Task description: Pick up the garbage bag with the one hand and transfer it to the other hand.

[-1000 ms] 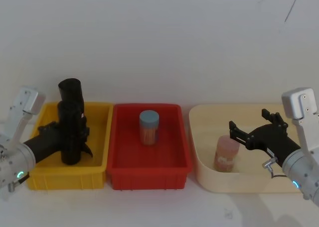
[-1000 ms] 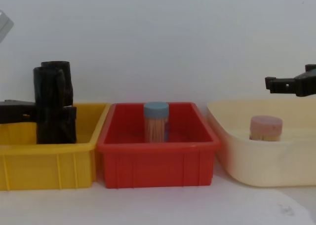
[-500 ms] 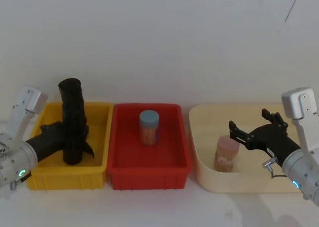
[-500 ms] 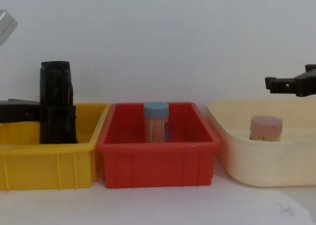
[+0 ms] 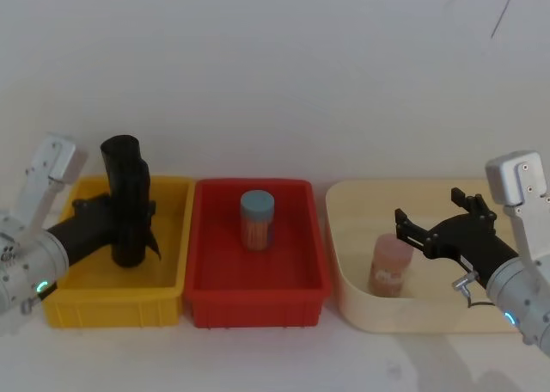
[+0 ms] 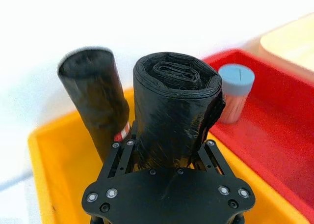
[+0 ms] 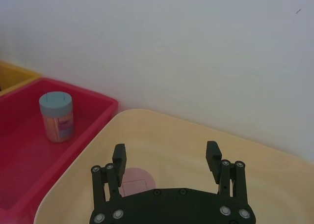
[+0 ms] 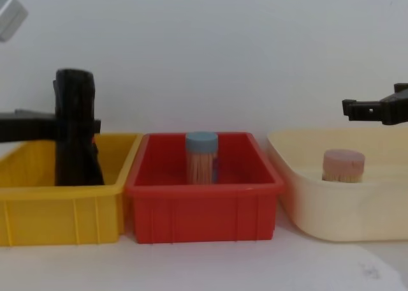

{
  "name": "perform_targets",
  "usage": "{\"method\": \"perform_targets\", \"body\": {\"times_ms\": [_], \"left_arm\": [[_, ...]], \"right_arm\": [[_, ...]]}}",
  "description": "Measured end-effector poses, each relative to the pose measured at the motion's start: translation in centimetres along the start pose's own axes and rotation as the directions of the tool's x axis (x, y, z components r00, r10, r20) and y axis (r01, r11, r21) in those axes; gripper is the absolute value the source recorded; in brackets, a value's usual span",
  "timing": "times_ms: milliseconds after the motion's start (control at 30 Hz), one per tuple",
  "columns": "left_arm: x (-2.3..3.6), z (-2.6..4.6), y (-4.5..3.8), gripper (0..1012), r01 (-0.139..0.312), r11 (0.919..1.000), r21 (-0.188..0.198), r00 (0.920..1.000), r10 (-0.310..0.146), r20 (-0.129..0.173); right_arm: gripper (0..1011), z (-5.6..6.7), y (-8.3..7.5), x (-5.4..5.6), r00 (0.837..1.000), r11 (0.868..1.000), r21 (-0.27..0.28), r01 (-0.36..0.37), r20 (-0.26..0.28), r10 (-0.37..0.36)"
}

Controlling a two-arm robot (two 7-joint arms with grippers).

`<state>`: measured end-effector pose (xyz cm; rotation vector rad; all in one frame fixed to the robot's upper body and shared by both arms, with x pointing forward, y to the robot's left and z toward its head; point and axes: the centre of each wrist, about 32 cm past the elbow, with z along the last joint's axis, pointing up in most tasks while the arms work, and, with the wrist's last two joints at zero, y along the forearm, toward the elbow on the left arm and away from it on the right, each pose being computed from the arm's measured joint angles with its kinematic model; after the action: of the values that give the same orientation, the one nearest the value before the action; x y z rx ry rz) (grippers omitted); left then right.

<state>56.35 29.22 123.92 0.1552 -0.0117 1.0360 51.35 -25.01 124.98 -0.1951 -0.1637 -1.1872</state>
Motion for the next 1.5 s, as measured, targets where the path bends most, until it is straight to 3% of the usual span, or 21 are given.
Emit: {"method": "perform_targets", "body": {"times_ms": [233,567,700,867,1033,1167,1233,1300,1467,1500], "left_arm": [[0.05,2.05,-0.13,442,-0.014,0.9985,-0.053,0.9996,0.016,0.024],[0.20,3.83,-0.31,442,-0.018,0.9966,-0.080,0.9994,0.020,0.030],[0.13,4.48,-0.59,442,0.002,0.9960,-0.089,0.9998,0.000,0.021],[-0.18,5.29,-1.42,442,0.057,0.9935,-0.098,0.9983,-0.058,0.001],[-0.46,5.67,-2.15,442,0.101,0.9893,-0.104,0.9946,-0.103,-0.013],[-0.81,6.11,-3.11,442,0.152,0.9819,-0.113,0.9875,-0.156,-0.024],[-1.09,6.46,-3.91,442,0.190,0.9742,-0.121,0.9801,-0.196,-0.033],[-1.15,6.55,-4.12,442,0.203,0.9715,-0.123,0.9774,-0.208,-0.035],[-1.90,7.50,-6.23,442,0.290,0.9450,-0.151,0.9532,-0.299,-0.041],[-1.90,7.50,-6.23,442,0.290,0.9450,-0.151,0.9532,-0.299,-0.041]], "right_arm": [[1000,0.0,0.0,0.0,1.000,1.000,0.000,0.000,0.000,0.000],[1000,0.0,0.0,0.0,1.000,1.000,0.000,0.000,0.000,0.000],[1000,0.0,0.0,0.0,1.000,1.000,0.000,0.000,0.000,0.000],[1000,0.0,0.0,0.0,1.000,1.000,0.000,0.000,0.000,0.000],[1000,0.0,0.0,0.0,1.000,1.000,0.000,0.000,0.000,0.000],[999,0.0,0.0,0.0,1.000,1.000,0.000,0.000,0.000,0.000],[1000,0.0,0.0,0.0,1.000,1.000,0.000,0.000,0.000,0.000],[1000,0.0,0.0,0.0,1.000,1.000,0.000,0.000,0.000,0.000],[1000,0.0,0.0,0.0,1.000,1.000,0.000,0.000,0.000,0.000],[1000,0.0,0.0,0.0,1.000,1.000,0.000,0.000,0.000,0.000]]}}
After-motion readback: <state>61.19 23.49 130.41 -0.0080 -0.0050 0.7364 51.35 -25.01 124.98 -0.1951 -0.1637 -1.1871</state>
